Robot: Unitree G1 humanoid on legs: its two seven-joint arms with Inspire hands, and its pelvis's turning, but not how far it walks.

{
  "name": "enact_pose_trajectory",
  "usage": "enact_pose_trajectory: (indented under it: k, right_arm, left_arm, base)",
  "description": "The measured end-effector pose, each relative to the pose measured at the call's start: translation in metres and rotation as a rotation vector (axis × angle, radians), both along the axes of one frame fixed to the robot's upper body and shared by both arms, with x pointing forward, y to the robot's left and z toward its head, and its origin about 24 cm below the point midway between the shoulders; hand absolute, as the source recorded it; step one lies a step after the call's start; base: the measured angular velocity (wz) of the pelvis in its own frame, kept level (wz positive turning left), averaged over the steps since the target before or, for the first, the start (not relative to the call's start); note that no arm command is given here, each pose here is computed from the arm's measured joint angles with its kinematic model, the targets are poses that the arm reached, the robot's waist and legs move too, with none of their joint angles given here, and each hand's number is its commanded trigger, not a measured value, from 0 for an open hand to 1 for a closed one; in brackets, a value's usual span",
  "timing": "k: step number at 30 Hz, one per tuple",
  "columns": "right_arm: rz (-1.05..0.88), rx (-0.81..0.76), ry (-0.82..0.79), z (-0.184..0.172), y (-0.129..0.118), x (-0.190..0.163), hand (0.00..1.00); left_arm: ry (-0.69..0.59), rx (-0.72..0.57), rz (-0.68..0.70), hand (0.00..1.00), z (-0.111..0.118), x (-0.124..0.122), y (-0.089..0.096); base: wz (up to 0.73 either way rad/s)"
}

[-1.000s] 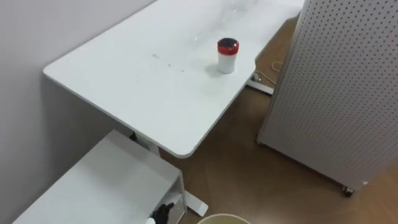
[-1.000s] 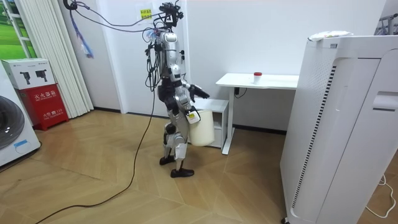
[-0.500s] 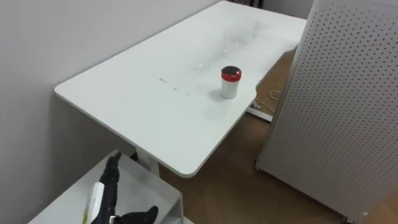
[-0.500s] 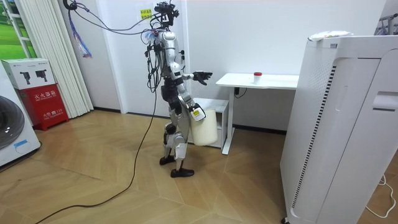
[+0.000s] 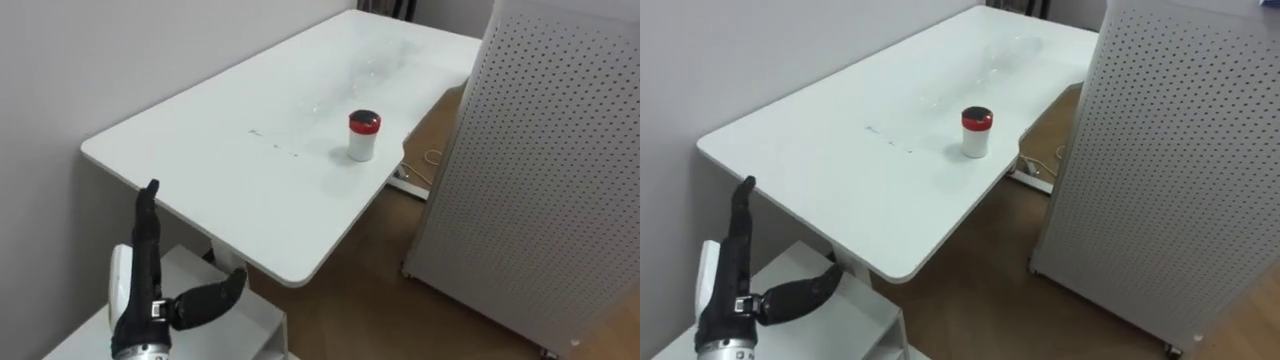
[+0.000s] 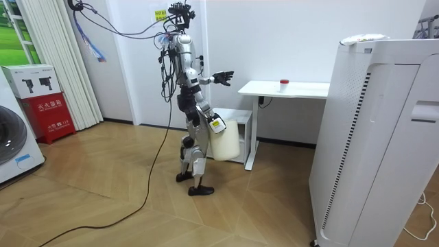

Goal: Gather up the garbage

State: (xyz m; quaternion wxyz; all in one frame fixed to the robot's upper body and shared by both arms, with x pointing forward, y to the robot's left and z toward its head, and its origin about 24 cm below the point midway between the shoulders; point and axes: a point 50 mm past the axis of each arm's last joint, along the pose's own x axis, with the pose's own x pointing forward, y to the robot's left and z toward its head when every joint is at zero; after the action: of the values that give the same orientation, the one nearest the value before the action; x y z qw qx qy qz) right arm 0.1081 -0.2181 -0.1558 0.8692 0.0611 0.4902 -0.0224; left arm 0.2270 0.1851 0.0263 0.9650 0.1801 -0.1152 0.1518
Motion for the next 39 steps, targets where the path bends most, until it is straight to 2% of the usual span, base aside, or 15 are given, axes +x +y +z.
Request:
enact_pose_trajectory:
  k: [4,20,26,29,36,39]
  right_arm:
    - [-0.004,0.003,0.001,0.0,0.001,-0.001,1.0]
    - [-0.021,0.017,0.004,-0.001,0.003,-0.002,1.0]
    - [-0.037,0.031,0.0,-0.001,0.003,0.0,1.0]
    - [-0.017,0.034,-0.003,-0.001,0.005,0.0,1.0]
    - [-0.041,-0.031,0.018,0.001,-0.011,-0.005,1.0]
    - [-0.058,-0.052,0.065,-0.002,-0.015,-0.017,1.0]
  left_arm:
    - [-0.063,-0.005,-0.048,0.0,0.015,0.005,-0.009]
    - [-0.035,0.0,-0.11,0.0,0.012,0.005,-0.017]
    - [0.013,-0.01,-0.115,0.0,0.003,0.005,-0.018]
    - [0.042,-0.07,-0.106,0.0,0.0,0.006,-0.015]
    - [0.071,-0.129,-0.065,0.0,-0.008,0.006,-0.01]
    - [0.072,-0.138,-0.059,0.0,-0.008,0.006,-0.009]
  base:
    - [-0.06]
    - [-0.37]
    - [-0.22]
    - [-0.41]
    - [-0.69]
    - [-0.58]
